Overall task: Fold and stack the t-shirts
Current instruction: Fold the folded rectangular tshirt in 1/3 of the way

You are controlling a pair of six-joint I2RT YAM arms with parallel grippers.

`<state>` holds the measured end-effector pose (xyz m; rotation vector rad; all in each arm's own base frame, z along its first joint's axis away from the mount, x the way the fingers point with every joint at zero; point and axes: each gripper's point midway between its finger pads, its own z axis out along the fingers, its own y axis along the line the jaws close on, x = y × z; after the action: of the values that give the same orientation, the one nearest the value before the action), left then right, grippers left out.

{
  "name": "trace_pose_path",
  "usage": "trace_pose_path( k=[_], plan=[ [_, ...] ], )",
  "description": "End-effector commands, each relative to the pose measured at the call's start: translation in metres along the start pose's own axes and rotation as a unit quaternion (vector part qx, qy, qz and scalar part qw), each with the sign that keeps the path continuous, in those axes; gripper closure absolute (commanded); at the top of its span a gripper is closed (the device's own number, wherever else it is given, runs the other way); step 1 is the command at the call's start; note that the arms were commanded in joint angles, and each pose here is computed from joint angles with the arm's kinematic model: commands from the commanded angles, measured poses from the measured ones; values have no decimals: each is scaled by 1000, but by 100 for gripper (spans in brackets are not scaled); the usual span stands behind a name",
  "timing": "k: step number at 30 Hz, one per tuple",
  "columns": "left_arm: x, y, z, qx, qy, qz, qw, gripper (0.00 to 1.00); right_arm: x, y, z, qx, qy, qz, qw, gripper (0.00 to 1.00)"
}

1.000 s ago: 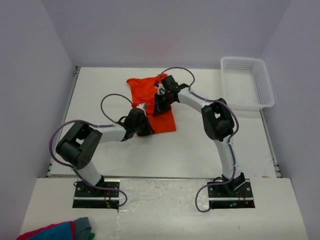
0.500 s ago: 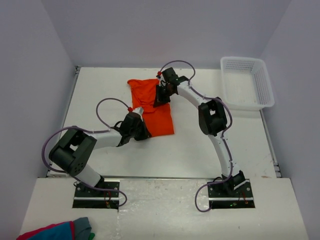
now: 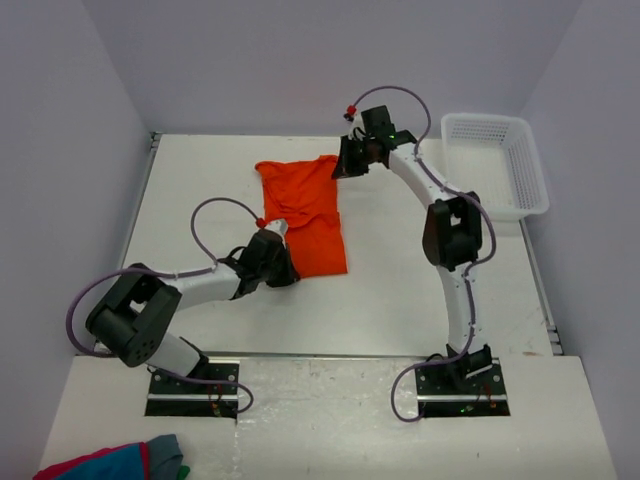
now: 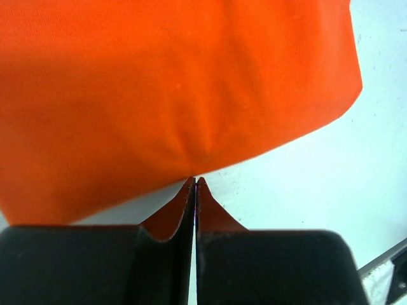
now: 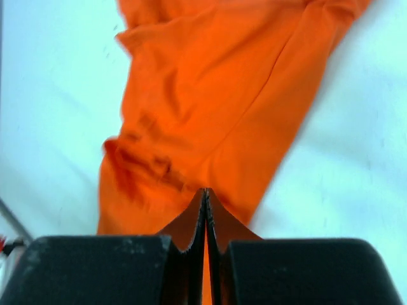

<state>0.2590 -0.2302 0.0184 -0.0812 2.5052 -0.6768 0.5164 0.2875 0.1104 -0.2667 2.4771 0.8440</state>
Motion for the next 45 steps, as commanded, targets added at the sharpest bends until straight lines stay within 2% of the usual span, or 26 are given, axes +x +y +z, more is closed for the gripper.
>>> trace_pose_path(
  k=[1, 3, 8, 10, 14, 19, 27, 32, 45],
  plan=[
    [-28, -15, -18, -12, -50, 41, 998, 100, -38, 84, -112, -41, -101, -84, 990, 100],
    [-41, -26, -29, -14, -68, 55, 996, 100, -24, 84, -122, -39, -102, -57, 992, 100],
    [-75, -58, -44, 13, -101, 68, 992, 100, 52, 73, -114, -56, -35, 13, 998, 100],
    [-81, -68, -43, 24, -99, 81, 992, 100, 86, 69, -102, -72, 3, 32, 997, 100],
    [-86, -92, -30, 72, -76, 97, 990, 100, 120, 76, -92, -118, 37, 68, 990, 100],
    [-87, -104, -8, 120, -66, 90, 986, 100, 144, 75, -76, -156, 68, 88, 982, 100],
    [-90, -75, 24, 114, -46, 68, 990, 100, 165, 78, -56, -203, 108, 117, 966, 100],
    [-106, -47, 34, 97, -52, 46, 993, 100, 177, 81, -45, -212, 129, 128, 960, 100],
    [-125, -39, 54, 109, -55, 32, 992, 100, 204, 97, -12, -185, 182, 157, 953, 100]
  ],
)
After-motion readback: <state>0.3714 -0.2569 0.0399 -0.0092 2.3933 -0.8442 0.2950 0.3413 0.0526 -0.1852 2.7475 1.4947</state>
